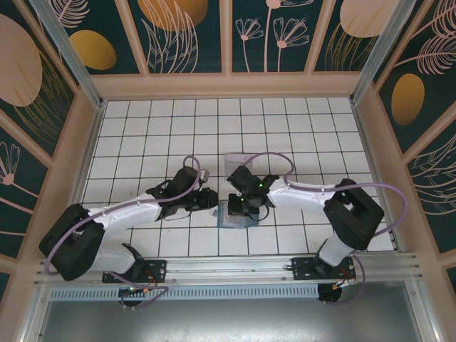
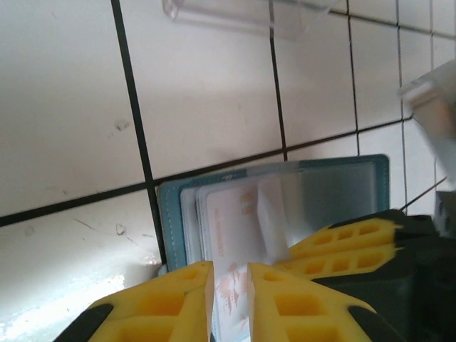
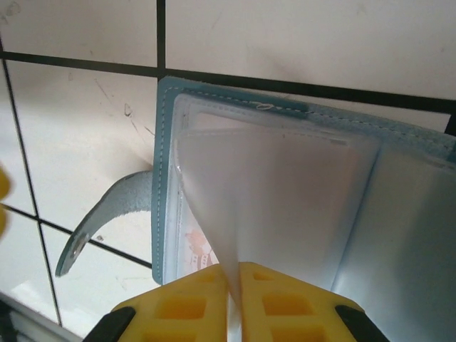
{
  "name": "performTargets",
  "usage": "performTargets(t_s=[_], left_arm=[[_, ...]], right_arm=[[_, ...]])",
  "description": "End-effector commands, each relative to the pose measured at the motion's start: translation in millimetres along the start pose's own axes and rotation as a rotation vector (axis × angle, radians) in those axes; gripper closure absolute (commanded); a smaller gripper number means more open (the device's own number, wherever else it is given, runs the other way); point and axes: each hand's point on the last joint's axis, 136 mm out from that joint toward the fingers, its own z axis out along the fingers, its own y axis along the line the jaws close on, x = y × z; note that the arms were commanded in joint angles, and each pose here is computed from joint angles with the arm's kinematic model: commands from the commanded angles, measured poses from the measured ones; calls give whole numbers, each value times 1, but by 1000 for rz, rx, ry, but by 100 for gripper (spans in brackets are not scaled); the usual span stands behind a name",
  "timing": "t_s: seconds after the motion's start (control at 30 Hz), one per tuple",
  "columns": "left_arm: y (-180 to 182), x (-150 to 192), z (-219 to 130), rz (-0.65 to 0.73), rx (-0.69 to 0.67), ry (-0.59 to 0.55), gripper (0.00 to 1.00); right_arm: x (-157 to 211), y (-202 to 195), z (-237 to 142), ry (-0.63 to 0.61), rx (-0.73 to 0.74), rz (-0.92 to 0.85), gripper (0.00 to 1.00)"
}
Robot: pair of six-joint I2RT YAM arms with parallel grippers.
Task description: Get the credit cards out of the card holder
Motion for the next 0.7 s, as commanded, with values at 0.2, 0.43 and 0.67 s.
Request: performTargets(t_s=[0.2, 0.43, 0.67], left_arm=[[-32, 20, 19, 74, 42, 114, 81], [-32, 26, 31, 58, -7, 157, 85], [-37, 30, 45, 61, -33, 200, 86]], right_arm=[[0, 2, -19, -71, -244, 57, 85], [3, -13, -28, -110, -313, 97, 83], [8, -23, -28, -110, -322, 100, 81]])
